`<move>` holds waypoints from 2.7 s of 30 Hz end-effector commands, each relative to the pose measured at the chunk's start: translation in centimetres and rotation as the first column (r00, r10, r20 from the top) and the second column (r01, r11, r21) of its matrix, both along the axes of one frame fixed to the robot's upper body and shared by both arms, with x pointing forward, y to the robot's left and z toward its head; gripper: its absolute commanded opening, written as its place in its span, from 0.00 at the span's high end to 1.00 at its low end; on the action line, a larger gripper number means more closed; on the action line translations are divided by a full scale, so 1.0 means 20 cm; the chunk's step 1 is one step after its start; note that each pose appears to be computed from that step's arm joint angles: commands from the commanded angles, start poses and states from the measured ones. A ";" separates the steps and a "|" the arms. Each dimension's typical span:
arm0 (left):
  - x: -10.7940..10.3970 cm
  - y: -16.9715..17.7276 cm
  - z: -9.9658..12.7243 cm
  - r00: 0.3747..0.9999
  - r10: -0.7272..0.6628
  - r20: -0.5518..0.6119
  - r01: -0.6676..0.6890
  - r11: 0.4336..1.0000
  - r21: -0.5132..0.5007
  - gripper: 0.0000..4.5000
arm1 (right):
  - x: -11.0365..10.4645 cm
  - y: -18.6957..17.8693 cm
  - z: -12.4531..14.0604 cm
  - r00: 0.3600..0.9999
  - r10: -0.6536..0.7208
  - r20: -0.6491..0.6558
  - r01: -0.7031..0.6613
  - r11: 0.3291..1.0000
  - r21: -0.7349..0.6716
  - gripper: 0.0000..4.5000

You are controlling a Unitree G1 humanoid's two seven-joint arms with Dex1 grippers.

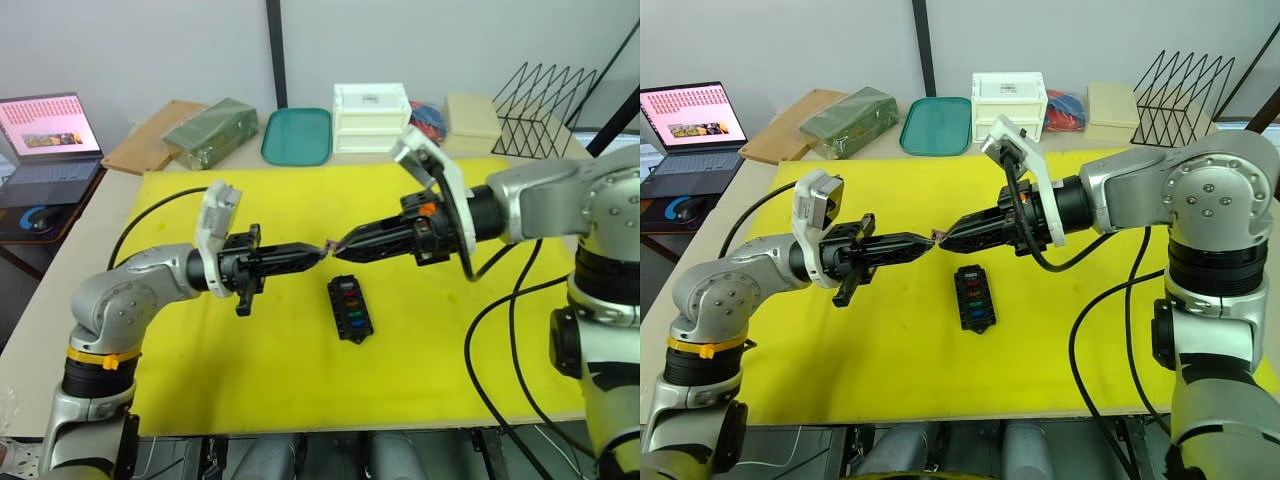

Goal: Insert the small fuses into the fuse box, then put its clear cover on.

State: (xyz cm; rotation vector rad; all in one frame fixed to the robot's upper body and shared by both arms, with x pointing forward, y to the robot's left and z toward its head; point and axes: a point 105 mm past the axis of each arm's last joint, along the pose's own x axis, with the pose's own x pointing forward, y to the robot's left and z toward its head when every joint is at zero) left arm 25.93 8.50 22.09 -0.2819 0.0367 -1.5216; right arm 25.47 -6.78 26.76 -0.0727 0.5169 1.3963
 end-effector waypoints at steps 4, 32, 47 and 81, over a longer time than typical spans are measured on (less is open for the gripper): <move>-0.02 -0.01 0.03 0.999 -0.014 0.043 0.014 1.000 0.004 1.00 | -0.01 0.01 0.04 0.999 0.013 0.040 -0.013 1.000 0.015 0.82; 0.14 0.03 -0.36 0.985 0.062 0.164 -0.123 0.908 0.400 0.01 | 0.23 -0.03 -0.22 0.861 0.240 0.448 -0.115 0.951 -0.287 1.00; 0.15 0.00 -0.47 0.977 0.048 0.208 -0.137 0.889 0.437 0.01 | 0.35 -0.05 -0.38 0.844 0.346 0.409 -0.201 0.912 -0.357 1.00; 0.09 -0.01 -0.52 0.979 0.021 0.204 -0.114 0.883 0.456 0.01 | 0.40 -0.10 -0.58 0.867 0.355 0.350 -0.181 0.878 -0.442 1.00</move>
